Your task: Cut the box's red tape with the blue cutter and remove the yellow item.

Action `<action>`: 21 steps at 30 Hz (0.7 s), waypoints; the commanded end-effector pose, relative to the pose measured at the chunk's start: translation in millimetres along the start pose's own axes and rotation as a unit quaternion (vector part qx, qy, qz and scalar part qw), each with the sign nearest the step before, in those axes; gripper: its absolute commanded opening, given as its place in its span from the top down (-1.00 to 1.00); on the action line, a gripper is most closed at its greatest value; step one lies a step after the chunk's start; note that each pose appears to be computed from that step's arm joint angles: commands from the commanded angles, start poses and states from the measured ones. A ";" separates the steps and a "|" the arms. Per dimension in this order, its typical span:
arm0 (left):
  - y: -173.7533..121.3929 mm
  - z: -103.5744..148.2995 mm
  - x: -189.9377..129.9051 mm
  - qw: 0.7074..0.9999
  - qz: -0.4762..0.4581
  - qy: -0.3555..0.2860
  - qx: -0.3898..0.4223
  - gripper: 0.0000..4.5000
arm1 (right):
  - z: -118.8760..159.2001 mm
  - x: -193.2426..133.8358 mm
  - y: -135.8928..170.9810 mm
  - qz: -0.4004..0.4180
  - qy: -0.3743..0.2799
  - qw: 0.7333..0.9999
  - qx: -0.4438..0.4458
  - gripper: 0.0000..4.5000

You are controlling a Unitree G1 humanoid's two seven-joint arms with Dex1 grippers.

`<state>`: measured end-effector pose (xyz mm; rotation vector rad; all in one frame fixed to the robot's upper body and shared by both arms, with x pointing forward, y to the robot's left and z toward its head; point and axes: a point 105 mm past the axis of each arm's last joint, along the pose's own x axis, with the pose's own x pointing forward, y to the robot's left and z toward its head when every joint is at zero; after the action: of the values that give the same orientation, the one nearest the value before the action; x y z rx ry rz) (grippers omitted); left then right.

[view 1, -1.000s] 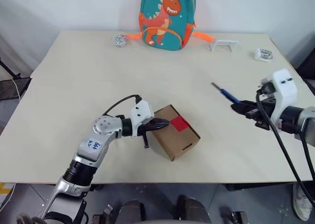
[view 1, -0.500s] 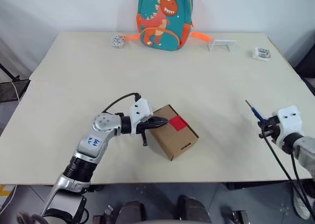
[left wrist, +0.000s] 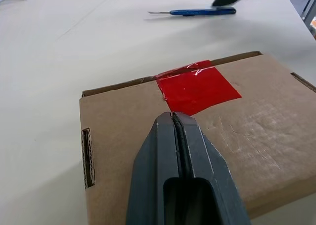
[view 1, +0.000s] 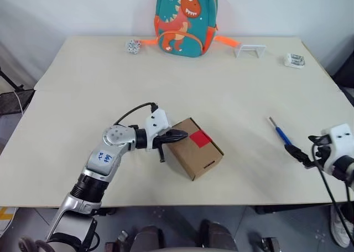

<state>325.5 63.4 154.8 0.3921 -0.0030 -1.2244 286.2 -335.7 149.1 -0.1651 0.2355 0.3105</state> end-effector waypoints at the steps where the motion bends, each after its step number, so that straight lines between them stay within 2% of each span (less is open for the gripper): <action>1: 0.4 -6.7 -5.9 1.000 0.009 0.020 0.000 1.00 | 44.6 -16.7 14.3 0.077 -0.069 0.994 -0.026 -0.99; 5: -0.4 -4.9 -8.4 1.000 0.007 0.019 0.003 1.00 | 78.2 -9.5 43.9 0.168 -0.091 0.981 -0.032 -0.99; 8: -2.7 -2.9 -8.8 1.000 0.001 0.017 0.005 1.00 | 95.3 3.9 78.3 0.255 -0.075 0.964 -0.017 -0.99; 11: -4.2 -2.4 -9.0 1.000 0.001 0.018 0.004 1.00 | 103.1 10.8 100.5 0.307 -0.054 0.950 0.002 -0.99; 14: -6.2 -1.5 -10.7 1.000 0.002 0.018 0.004 1.00 | 108.3 24.1 127.8 0.356 -0.018 0.934 -0.010 -0.75; 16: -6.6 -0.5 -12.8 1.000 0.006 0.018 0.004 1.00 | 114.8 27.7 138.9 0.378 -0.018 0.926 -0.001 -0.45; 18: -7.1 3.4 -17.3 1.000 0.009 0.009 0.006 1.00 | 116.6 36.5 141.0 0.367 -0.021 0.930 -0.006 -0.16; 21: -9.3 9.4 -43.8 1.000 0.006 -0.014 -0.018 1.00 | 102.2 54.5 137.0 0.332 -0.034 0.940 -0.070 0.33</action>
<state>306.4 85.0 154.8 0.3545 0.0302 -1.2169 305.9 -165.9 221.4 -0.1330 0.2296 1.0572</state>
